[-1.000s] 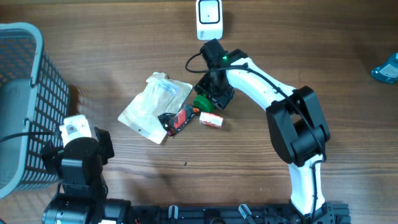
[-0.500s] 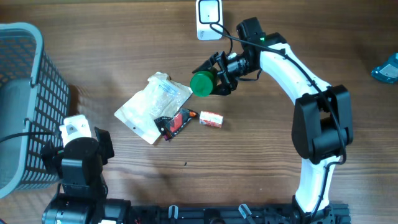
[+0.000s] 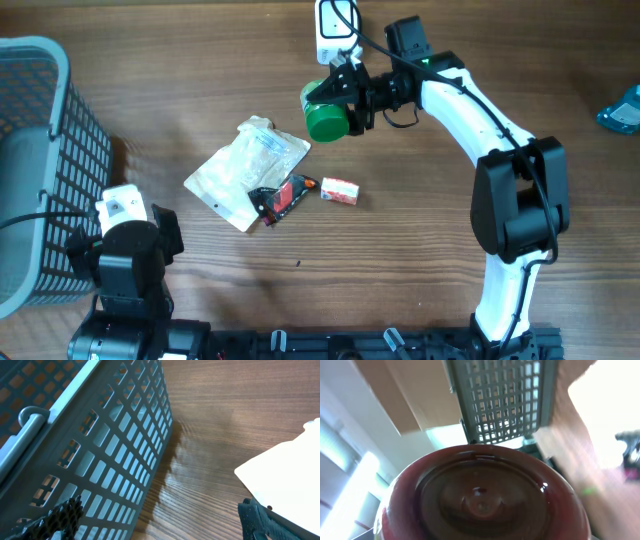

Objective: Scan the item barcode

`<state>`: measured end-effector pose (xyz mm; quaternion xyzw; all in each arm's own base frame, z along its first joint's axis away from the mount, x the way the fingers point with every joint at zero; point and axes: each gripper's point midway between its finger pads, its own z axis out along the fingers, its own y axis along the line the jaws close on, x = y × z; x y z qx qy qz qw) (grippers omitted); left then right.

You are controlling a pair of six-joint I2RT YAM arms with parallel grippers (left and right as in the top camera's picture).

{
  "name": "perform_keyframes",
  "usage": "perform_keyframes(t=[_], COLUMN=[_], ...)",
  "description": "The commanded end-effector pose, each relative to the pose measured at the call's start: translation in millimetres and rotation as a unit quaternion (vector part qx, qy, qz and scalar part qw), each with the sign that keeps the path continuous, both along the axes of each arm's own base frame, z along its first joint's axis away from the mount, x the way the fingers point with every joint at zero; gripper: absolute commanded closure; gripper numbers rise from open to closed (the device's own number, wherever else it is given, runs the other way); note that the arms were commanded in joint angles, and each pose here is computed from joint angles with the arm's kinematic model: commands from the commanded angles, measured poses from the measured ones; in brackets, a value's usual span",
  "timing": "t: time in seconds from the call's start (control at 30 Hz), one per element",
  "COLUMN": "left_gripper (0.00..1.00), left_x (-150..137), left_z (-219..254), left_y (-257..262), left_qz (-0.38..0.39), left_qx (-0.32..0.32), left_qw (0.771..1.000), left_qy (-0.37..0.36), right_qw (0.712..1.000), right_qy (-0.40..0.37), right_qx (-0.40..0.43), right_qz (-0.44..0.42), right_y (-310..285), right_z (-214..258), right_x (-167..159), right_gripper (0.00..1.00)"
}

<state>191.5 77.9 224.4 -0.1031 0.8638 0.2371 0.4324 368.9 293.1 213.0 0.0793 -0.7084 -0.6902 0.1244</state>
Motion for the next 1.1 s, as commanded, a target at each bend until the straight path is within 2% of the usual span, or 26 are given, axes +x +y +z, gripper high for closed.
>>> perform_keyframes(t=[0.0,0.1,0.2,0.3,0.33,0.37,0.43,0.5,0.53,0.6,0.77,0.83,0.97,1.07], left_gripper=[0.0,0.0,0.0,0.0,0.0,0.0,0.0,0.0,0.0,0.0,0.0,0.0,0.0,0.0], left_x=[-0.9,-0.9,-0.9,-0.9,-0.9,-0.9,-0.9,-0.9,-0.9,-0.9,-0.9,-0.9,-0.9,-0.9], left_z=[2.5,2.5,2.5,2.5,2.5,2.5,2.5,2.5,2.5,2.5,2.5,2.5,2.5,2.5], left_y=[2.8,2.8,2.8,2.8,2.8,2.8,2.8,2.9,2.8,2.8,2.8,2.8,2.8,2.8], left_qz=[0.007,0.007,0.007,0.007,0.007,0.007,0.007,0.007,0.007,0.007,0.007,0.007,0.007,0.007], left_qx=[0.003,0.003,0.003,0.003,0.003,0.003,0.003,0.003,0.003,0.003,0.003,0.003,0.003,0.003], left_qw=[1.0,1.0,1.0,1.0,1.0,1.0,1.0,1.0,1.0,1.0,1.0,1.0,1.0,1.0], left_qy=[-0.003,-0.003,-0.003,-0.003,-0.003,-0.003,-0.003,-0.003,-0.003,-0.003,-0.003,-0.003,-0.003,-0.003], right_qw=[0.98,0.966,0.965,0.972,0.969,0.954,0.938,0.928,0.91,0.877,0.745,0.728,0.719,0.706], right_qy=[-0.18,-0.237,-0.248,-0.217,-0.208,-0.195,-0.195,-0.195,-0.198,-0.195,-0.259,-0.271,-0.279,-0.282], right_qx=[0.087,0.103,0.084,-0.077,-0.121,-0.216,-0.282,-0.312,-0.361,-0.431,-0.602,-0.617,-0.622,-0.634], right_qz=[0.016,0.017,0.006,-0.054,-0.064,-0.074,-0.056,-0.049,-0.057,-0.081,-0.124,-0.126,-0.135,-0.139], right_y=[-1.1,0.4,2.5,3.5,1.3,-6.9,-11.1,-10.1,-14.1,-25.7,-71.9,-77.6,-80.2,-85.8], right_z=[36.3,39.7,34.3,-17.7,-32.3,-63.9,-86.7,-95.8,-108.2,-123.7,-148.6,-148.7,-147.5,-147.4], right_x=[-1.2,3.6,9.7,30.3,32.3,32.3,20.2,14.6,16.6,23.5,48.6,51.9,57.5,60.0], right_gripper=[0.29,0.24,0.23,0.24,0.24,0.29,0.38,0.46,0.48,0.47,0.41,0.41,0.4,0.32])
